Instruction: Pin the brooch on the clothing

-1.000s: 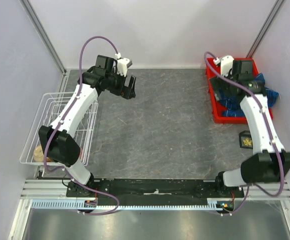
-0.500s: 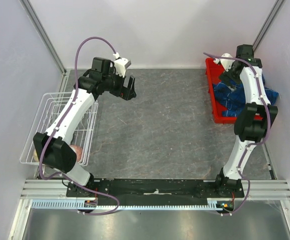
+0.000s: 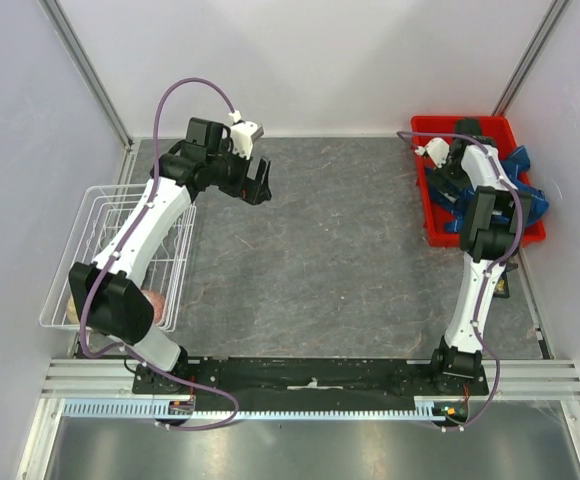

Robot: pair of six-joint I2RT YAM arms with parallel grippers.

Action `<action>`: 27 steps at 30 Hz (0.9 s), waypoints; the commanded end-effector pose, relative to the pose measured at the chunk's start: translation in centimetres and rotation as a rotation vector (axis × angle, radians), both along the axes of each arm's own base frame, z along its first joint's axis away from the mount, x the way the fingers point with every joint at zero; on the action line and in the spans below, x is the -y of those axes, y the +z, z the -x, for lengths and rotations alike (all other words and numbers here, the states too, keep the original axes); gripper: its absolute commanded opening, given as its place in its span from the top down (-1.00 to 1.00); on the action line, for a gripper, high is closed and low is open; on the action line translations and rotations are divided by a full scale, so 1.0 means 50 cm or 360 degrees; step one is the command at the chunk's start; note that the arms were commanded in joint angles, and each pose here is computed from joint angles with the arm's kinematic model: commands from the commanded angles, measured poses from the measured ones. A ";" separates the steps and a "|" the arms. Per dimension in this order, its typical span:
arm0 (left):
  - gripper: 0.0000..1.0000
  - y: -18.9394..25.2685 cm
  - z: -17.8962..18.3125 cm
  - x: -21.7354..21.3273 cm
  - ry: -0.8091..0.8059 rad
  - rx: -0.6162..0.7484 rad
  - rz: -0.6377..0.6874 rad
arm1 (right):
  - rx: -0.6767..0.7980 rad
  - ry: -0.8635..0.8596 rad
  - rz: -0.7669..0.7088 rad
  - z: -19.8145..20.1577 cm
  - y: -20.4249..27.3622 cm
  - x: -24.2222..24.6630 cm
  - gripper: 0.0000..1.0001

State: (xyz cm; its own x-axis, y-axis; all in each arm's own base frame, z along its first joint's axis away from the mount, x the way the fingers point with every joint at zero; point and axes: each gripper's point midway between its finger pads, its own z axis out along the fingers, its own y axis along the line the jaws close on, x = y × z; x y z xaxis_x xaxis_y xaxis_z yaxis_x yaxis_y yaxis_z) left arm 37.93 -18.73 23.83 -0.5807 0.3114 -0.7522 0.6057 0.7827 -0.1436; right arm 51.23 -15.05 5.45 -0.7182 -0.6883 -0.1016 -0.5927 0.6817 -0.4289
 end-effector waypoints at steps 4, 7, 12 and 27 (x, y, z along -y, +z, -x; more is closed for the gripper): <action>-0.95 -0.016 0.003 -0.008 -0.0032 -0.0028 -0.0034 | 0.0007 -0.0061 -0.0136 0.011 -0.025 -0.001 0.00; -0.87 -0.001 -0.003 -0.006 -0.0041 -0.0009 0.0020 | 0.0214 -0.0107 -0.0185 -0.018 0.073 0.013 0.86; -0.75 0.046 -0.025 -0.010 0.0015 0.0067 0.0167 | 0.0646 -0.0168 -0.0265 -0.048 0.296 0.020 1.00; -0.88 0.199 -0.030 -0.069 0.0024 0.0576 0.0557 | 0.1728 0.0476 -0.1085 0.114 0.925 -0.431 1.00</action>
